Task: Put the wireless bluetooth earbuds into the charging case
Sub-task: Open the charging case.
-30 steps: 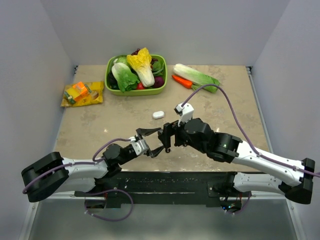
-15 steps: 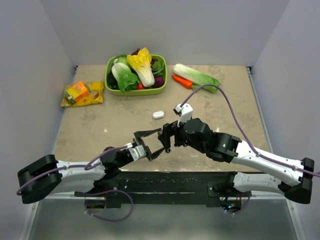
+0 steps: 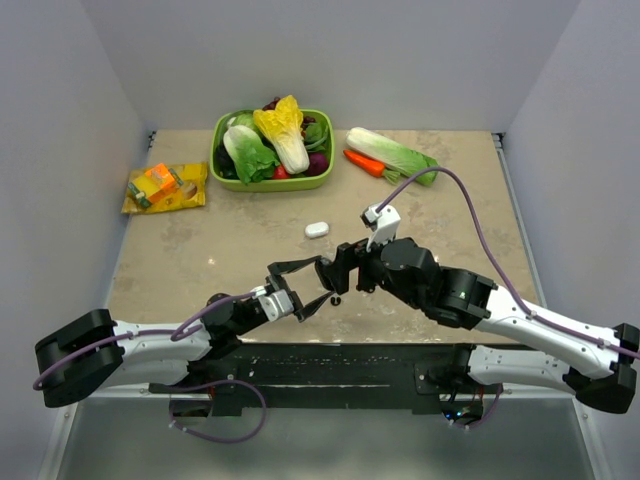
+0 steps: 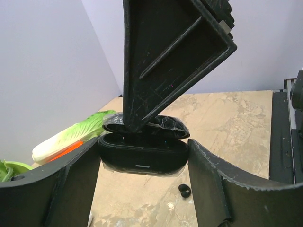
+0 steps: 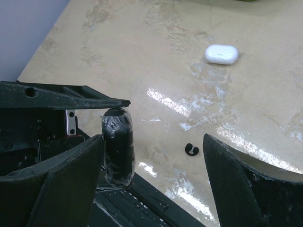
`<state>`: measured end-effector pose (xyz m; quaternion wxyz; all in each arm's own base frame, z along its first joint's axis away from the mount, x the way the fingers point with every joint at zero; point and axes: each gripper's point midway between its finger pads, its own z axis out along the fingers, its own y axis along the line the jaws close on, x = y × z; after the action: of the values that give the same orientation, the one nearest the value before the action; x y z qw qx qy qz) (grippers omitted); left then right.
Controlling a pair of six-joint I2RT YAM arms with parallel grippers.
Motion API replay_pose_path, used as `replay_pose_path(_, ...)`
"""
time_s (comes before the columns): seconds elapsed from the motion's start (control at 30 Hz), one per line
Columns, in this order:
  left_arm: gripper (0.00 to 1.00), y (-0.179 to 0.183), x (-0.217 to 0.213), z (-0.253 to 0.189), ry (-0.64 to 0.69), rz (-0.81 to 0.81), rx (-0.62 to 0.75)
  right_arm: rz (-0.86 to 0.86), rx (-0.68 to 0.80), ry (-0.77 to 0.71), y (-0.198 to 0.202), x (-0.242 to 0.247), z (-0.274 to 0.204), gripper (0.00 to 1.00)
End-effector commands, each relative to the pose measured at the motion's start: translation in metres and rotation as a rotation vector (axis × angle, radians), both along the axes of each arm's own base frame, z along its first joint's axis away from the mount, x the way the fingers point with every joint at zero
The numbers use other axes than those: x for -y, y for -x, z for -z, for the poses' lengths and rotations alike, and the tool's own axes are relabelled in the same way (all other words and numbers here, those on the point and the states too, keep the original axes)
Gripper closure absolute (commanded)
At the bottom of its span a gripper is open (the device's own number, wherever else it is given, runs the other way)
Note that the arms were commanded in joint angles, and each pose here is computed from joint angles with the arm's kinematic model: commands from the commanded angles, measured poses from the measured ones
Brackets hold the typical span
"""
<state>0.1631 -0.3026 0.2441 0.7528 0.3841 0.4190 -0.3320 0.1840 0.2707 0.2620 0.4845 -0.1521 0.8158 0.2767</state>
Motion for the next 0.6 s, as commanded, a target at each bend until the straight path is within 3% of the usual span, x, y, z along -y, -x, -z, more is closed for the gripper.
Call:
replay_pose_path(0.0,1.0,0.007,-0.01,-0.056,0.172,-0.005,0.113,0.077,0.012,0.011,-0.008,0.016,0.001,0.14)
replay_pose_path(0.33,1.0,0.006,-0.011,-0.054,0.168,-0.013,0.106,0.118,0.059,-0.071,-0.01,0.031,-0.025,0.16)
replay_pose_path(0.43,1.0,0.006,-0.011,-0.054,0.169,-0.016,0.106,0.02,0.094,-0.174,0.0,0.017,-0.044,0.2)
replay_pose_path(0.57,1.0,0.005,-0.01,-0.053,0.164,-0.019,0.102,-0.089,0.077,-0.186,0.011,-0.002,-0.042,0.34)
